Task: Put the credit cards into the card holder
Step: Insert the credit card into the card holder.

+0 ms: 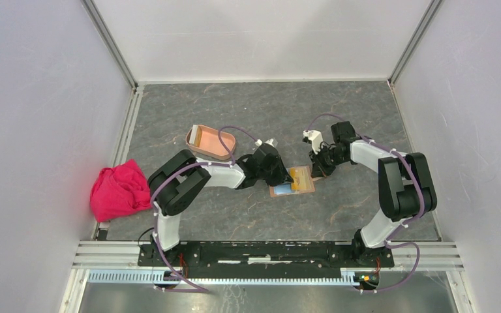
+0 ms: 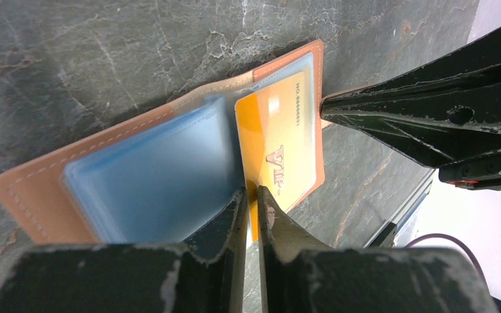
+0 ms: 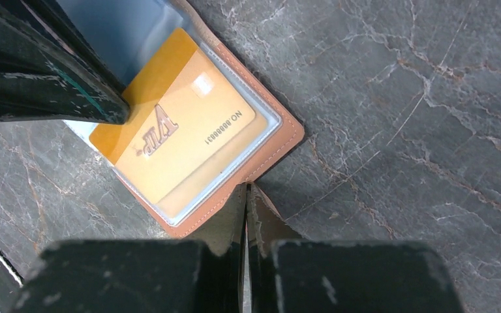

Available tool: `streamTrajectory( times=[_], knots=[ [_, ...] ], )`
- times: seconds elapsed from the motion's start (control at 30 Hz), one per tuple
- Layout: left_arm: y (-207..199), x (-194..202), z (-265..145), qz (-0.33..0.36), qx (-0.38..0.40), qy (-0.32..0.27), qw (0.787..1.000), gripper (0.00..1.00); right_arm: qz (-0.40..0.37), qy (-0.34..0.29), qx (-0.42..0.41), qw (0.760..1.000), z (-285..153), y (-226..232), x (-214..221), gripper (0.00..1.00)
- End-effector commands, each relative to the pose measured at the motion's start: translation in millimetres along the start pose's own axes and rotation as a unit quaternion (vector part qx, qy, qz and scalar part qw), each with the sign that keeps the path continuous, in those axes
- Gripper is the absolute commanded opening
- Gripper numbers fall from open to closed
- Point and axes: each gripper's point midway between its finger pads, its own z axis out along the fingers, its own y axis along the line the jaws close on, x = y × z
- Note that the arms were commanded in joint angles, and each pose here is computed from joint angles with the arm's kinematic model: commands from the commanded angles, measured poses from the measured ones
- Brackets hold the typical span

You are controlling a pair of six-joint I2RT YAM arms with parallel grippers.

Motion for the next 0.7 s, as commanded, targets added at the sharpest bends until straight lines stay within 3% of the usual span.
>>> streamTrajectory(
  times=[0.0, 0.37, 0.67],
  knots=[
    [-13.0, 1.7, 9.7, 0.023, 0.023, 0.005, 0.999, 0.17, -0.008, 0.009, -0.022, 1.0, 7.1, 9.1, 0.9, 0.04],
    [-32.5, 0.3, 2.6, 0.041, 0.038, 0.008, 0.998, 0.33, -0.013, 0.01, -0.011, 1.0, 5.0, 5.6, 0.0, 0.04],
    [-29.8, -5.0, -9.7, 0.061, 0.018, 0.0, 0.998, 0.37, -0.018, 0.003, -0.004, 1.0, 1.6, 3.5, -3.3, 0.05]
  ],
)
